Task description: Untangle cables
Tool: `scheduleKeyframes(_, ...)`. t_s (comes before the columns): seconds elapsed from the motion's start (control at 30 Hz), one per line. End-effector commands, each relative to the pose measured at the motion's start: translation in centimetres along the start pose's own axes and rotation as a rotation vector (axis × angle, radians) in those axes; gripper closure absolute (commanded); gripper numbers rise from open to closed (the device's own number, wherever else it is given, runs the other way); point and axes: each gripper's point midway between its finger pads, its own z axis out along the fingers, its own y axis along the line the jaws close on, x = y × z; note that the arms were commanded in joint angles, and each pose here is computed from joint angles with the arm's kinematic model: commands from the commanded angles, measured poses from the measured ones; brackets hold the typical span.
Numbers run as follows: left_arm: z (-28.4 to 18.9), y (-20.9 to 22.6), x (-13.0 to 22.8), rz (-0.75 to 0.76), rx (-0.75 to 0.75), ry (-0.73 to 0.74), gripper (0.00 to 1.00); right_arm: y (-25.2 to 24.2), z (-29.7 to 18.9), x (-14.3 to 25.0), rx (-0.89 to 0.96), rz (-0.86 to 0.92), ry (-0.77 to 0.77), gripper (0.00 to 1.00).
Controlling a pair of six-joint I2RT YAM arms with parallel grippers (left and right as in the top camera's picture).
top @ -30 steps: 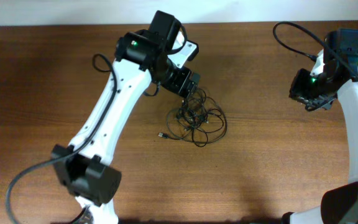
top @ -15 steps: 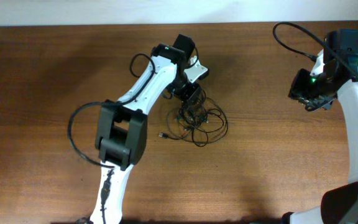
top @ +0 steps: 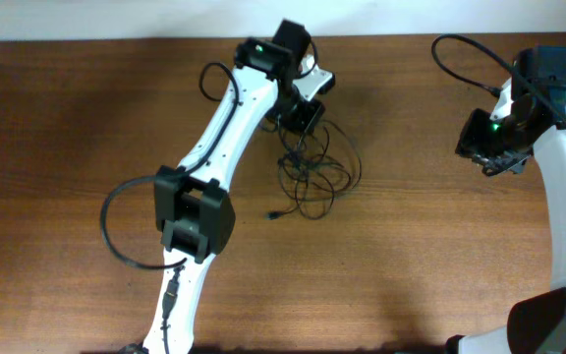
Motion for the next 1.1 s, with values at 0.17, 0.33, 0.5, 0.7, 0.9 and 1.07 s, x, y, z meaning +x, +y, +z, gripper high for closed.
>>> scheduleKeyframes(0.17, -10.0, -5.3, -2.4, 0.059, 0.110, -0.196, 1.00, 0.3, -0.3, 0.2, -0.009, -0.017, -0.004, 0.68)
scheduleKeyframes(0.33, -14.2, -6.7, -2.9, 0.086, 0.134, -0.300, 1.00, 0.5, -0.3, 0.3, -0.020, -0.018, 0.000, 0.67)
scheduleKeyframes(0.5, -19.1, -8.5, -3.1, 0.123, 0.121, -0.436, 1.00, 2.0, -0.4, 0.7, -0.107, -0.063, 0.023, 0.68)
scheduleKeyframes(0.7, -24.1, -10.8, -2.8, 0.159, 0.132, -0.562, 1.00, 6.2, -1.4, 1.2, -0.356, -0.136, 0.047, 0.68)
scheduleKeyframes(0.9, -29.1, -11.9, -2.9, 0.144, 0.128, -0.705, 1.00, 6.2, -1.4, 1.2, -0.356, -0.137, 0.048, 0.67)
scheduleKeyframes(1.07, -32.2, -9.4, -1.7, 0.011, 0.106, -0.758, 1.00, 6.2, -1.4, 1.2, -0.356, -0.155, 0.045, 0.63)
